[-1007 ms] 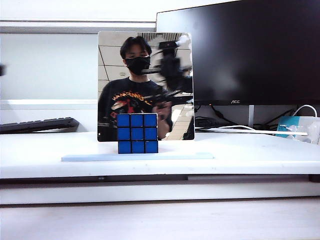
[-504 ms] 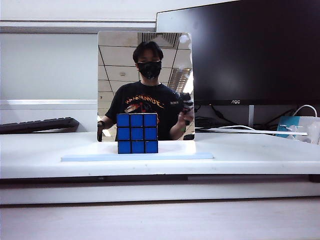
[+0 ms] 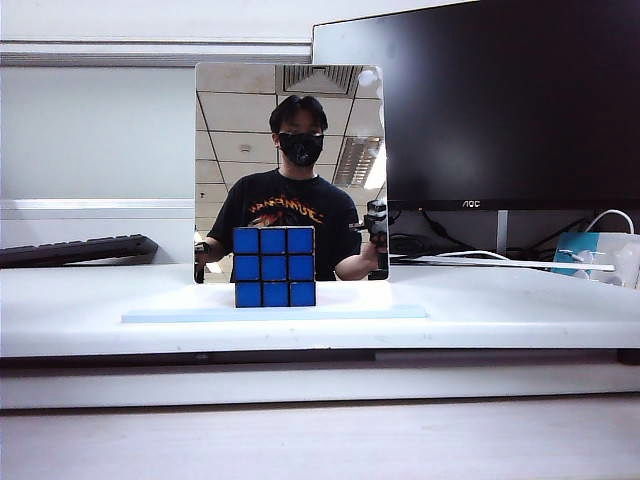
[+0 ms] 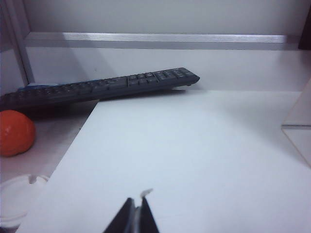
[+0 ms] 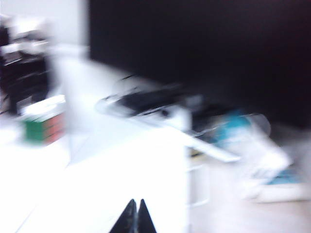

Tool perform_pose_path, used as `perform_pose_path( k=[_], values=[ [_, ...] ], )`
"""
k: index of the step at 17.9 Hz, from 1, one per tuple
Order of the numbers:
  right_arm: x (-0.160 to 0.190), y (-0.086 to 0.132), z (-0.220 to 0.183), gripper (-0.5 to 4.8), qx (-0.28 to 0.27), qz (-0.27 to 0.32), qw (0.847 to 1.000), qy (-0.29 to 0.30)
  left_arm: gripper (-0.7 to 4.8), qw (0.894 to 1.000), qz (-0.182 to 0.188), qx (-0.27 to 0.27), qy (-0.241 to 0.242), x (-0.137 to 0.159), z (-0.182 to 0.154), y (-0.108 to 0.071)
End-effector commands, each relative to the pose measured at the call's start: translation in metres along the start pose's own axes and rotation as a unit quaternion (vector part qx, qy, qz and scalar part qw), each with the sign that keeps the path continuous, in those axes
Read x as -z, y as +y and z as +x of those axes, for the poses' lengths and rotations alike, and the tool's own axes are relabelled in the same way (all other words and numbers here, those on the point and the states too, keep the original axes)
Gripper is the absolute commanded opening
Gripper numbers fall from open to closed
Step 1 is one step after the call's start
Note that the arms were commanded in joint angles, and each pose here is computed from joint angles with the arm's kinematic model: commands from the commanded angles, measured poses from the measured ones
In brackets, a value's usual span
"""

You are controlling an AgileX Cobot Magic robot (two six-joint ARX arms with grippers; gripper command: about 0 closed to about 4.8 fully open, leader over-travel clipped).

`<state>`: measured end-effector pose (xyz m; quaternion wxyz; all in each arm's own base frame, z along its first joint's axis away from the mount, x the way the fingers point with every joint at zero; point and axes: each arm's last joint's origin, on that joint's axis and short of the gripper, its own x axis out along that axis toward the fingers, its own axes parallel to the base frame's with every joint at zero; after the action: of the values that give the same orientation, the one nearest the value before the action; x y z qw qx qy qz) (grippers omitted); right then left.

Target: Move the the Rubik's Cube near the mirror.

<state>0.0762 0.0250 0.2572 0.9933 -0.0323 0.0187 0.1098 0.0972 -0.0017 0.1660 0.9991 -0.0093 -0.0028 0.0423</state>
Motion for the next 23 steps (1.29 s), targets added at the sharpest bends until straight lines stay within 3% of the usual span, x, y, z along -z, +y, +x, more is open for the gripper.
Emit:
perform_pose_path(
  k=[1, 12, 15, 20, 23],
  values=[
    [0.002, 0.0, 0.0, 0.0, -0.004, 0.003, 1.0, -0.02, 0.22, 1.0, 0.001, 0.002, -0.005, -0.001, 0.0, 0.0],
    [0.004, -0.004, -0.005, 0.0, 0.013, 0.006, 1.0, -0.025, 0.22, 1.0, 0.001, 0.002, -0.005, -0.001, 0.0, 0.0],
    [0.039, -0.011, 0.005, 0.0, 0.067, 0.01, 0.992, -0.108, 0.22, 1.0, 0.001, 0.005, -0.004, -0.001, 0.0, 0.0],
    [0.082, -0.014, 0.02, 0.0, 0.064, 0.054, 0.994, -0.067, 0.22, 1.0, 0.001, 0.005, -0.004, -0.001, 0.0, 0.0],
    [0.087, -0.015, 0.021, 0.0, 0.058, 0.055, 0.996, -0.049, 0.22, 1.0, 0.001, 0.005, -0.004, -0.001, 0.0, 0.0]
  ],
)
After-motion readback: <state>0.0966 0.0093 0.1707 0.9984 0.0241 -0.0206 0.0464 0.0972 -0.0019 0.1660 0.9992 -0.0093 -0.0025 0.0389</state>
